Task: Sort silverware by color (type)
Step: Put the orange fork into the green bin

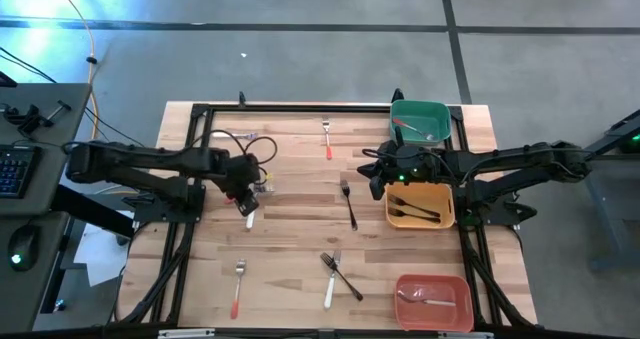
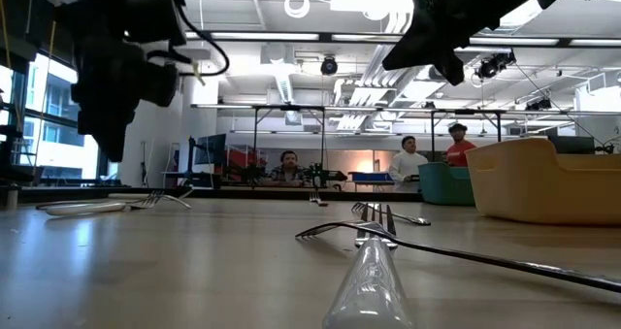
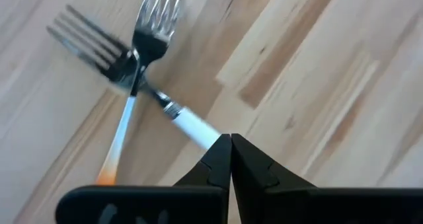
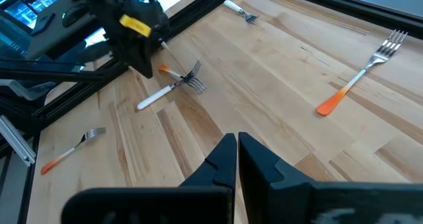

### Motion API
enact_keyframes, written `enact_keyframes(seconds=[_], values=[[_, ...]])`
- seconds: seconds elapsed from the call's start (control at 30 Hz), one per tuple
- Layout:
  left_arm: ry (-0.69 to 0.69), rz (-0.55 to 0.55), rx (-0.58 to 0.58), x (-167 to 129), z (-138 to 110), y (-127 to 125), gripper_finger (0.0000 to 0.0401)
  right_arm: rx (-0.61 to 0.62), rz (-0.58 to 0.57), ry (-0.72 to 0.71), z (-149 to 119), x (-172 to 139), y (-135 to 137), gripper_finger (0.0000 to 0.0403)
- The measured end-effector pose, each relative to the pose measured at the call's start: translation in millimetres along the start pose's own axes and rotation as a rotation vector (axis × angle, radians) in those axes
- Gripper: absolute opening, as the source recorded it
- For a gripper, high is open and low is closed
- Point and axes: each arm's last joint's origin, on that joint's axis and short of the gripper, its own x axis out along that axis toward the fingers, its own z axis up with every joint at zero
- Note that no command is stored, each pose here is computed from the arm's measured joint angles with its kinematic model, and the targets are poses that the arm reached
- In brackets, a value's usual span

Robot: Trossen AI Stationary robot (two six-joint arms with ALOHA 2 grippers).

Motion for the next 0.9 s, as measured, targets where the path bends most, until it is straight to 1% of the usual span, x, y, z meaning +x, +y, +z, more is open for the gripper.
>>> enact_keyframes(seconds=[0.13,0.33,0.5,0.9], values=[[-0.065,-0.043,-0.009,-8.9,3.7,-4.4,0.0,0.0,0.0,0.0,0.0,0.0,0.0,0.0],[-0.12,-0.171,-0.033,-13.7,11.3,-10.7,0.0,0.0,0.0,0.0,0.0,0.0,0.0,0.0],[-0.171,-0.245,-0.032,-15.9,17.8,-15.5,0.0,0.0,0.0,0.0,0.0,0.1,0.0,0.0],[-0.281,-0.361,-0.039,-21.6,29.5,-24.6,0.0,-0.002,0.0,0.0,0.1,0.1,0.1,0.0]])
